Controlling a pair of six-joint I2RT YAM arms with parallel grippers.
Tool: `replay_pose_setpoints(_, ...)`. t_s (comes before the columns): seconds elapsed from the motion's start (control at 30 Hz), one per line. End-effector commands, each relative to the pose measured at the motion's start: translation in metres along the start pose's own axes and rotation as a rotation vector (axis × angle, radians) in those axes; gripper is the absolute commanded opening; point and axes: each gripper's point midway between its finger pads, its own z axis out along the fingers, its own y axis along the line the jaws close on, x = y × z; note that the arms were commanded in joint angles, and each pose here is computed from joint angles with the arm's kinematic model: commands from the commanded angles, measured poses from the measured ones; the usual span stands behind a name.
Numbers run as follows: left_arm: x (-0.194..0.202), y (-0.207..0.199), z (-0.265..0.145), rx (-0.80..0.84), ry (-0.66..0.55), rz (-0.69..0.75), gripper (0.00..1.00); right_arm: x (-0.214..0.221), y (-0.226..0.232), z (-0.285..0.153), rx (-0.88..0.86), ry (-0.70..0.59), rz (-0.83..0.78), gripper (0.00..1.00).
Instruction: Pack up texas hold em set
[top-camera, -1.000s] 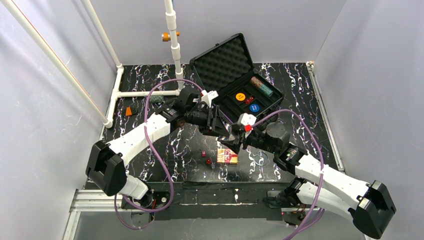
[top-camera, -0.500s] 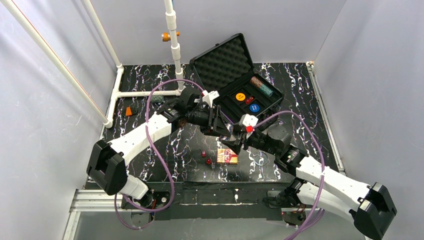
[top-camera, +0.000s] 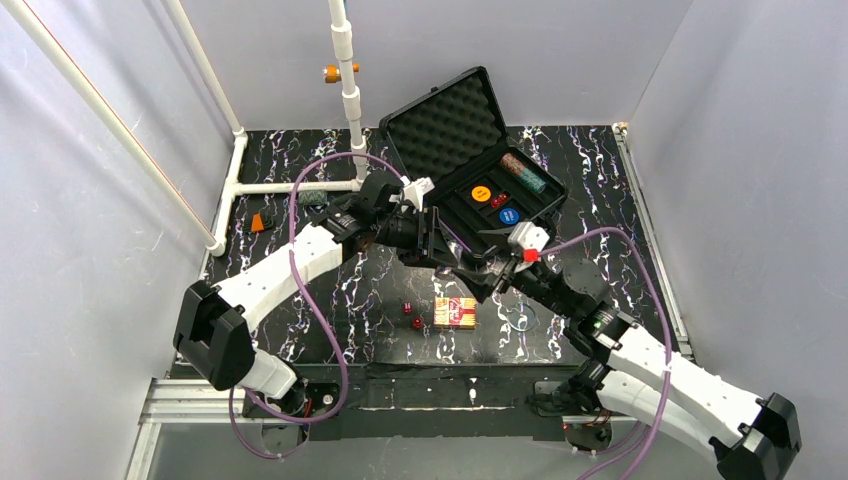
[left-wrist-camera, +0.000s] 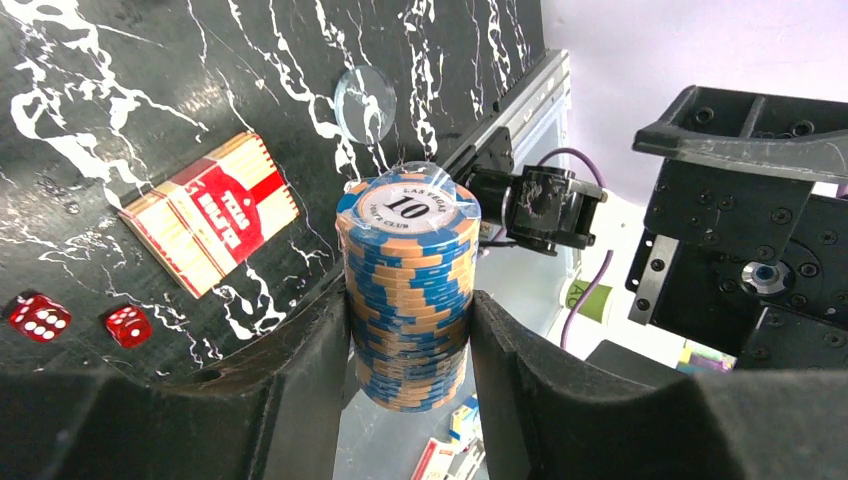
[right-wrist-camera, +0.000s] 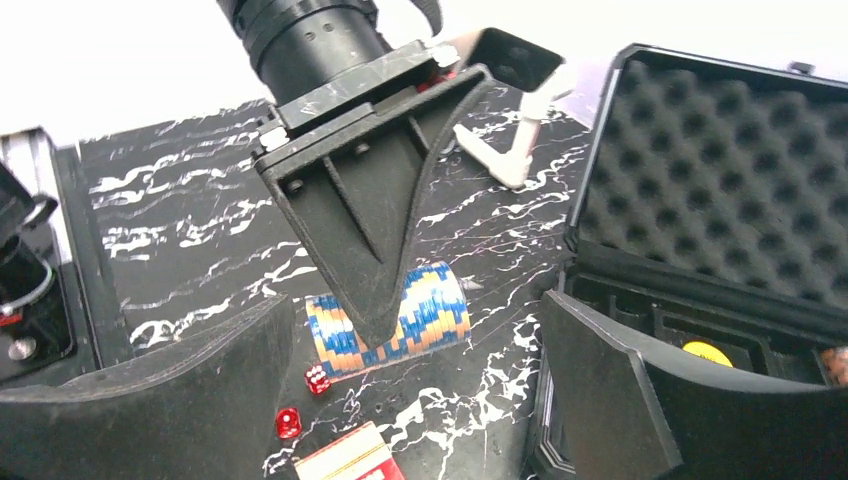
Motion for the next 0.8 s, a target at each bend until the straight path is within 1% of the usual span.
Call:
replay_pose_setpoints(0.0, -0.023, -0.018, -0.011, -0.005, -0.08, 0.049, 0.0, -0.015, -0.024, -0.015, 0.18, -0.025, 0.113, 0.98)
replay_pose_setpoints(0.17, -0.038, -0.003, -0.011, -0.125, -0.139, 0.022, 0.0, -0.009, -0.059, -0.042, 0.449, 0.033, 0.266, 0.98)
replay_pose_setpoints(0.3, -0.058, 0.015, -0.012, -0.258, -0.217, -0.039, 0.0, -0.003, -0.075, -0.059, 0.591, 0.095, 0.324, 0.98)
replay_pose_setpoints(0.43, -0.075, 0.022, -0.002, -0.3, -0.253, -0.096, 0.0, 0.003, -0.083, -0.071, 0.668, 0.149, 0.331, 0.98)
replay_pose_setpoints(0.57, -0.086, 0.029, 0.011, -0.329, -0.263, -0.145, 0.0, 0.0, -0.094, -0.086, 0.771, 0.148, 0.364, 0.98)
replay_pose_setpoints(0.77, -0.108, 0.043, 0.02, -0.428, -0.352, -0.196, 0.0, 0.004, -0.114, -0.118, 1.002, 0.138, 0.44, 0.98)
